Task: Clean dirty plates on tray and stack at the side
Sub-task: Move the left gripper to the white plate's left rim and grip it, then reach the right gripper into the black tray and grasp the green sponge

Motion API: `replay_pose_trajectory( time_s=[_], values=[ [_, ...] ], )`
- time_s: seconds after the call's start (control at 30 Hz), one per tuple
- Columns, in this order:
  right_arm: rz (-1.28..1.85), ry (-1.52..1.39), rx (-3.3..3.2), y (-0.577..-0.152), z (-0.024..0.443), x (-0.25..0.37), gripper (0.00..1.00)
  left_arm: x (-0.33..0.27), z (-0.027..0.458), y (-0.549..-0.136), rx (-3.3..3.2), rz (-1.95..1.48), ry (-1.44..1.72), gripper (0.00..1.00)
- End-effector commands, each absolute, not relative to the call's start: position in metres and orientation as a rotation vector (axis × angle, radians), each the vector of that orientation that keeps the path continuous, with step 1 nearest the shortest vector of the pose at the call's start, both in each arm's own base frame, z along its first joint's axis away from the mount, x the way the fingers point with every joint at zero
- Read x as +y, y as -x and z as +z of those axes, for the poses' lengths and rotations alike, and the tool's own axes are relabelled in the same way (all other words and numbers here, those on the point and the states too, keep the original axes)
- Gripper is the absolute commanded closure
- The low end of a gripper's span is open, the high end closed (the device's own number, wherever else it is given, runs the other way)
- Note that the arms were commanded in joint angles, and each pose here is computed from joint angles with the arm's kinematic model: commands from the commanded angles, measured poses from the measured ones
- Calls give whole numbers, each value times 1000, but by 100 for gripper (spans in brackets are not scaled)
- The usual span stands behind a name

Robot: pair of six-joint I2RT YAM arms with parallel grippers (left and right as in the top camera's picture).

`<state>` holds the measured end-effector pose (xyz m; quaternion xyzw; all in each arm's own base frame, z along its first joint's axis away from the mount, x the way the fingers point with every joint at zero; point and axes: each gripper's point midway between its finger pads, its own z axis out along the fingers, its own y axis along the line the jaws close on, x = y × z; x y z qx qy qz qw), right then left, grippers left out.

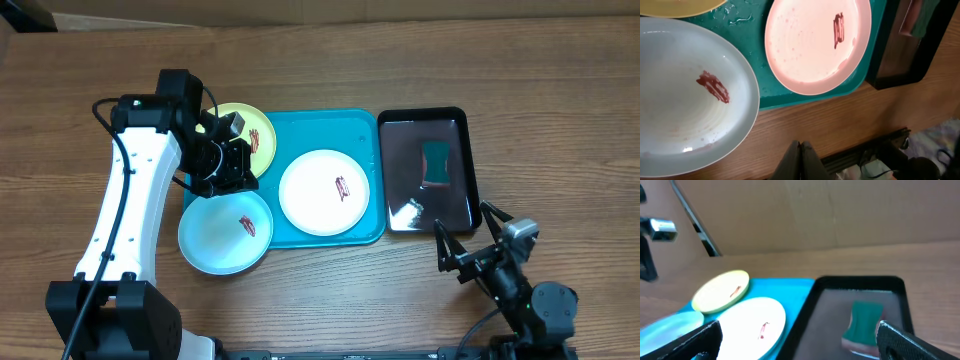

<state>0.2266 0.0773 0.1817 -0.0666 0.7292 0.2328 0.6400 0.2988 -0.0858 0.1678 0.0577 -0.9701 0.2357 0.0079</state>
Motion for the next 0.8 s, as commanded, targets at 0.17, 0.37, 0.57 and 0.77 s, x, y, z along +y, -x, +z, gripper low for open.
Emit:
replay_pose_trajectory(
  time_s=[0.17,0.37,0.57,0.77],
  values=[
    [447,136,1856,-232,323,68,0,-84,156,-302,-3067,553,-263,86],
    [449,70,2418,-269,307,67,0,-83,149,-306,-3134,322,-303,57],
    [738,65,2629,-306,280,101,18,-95,141,-308,-3162,293,-245,67],
    [574,-1,2825,-333,219,94,32,-101,120,-308,-3168,298,-218,59]
  ],
)
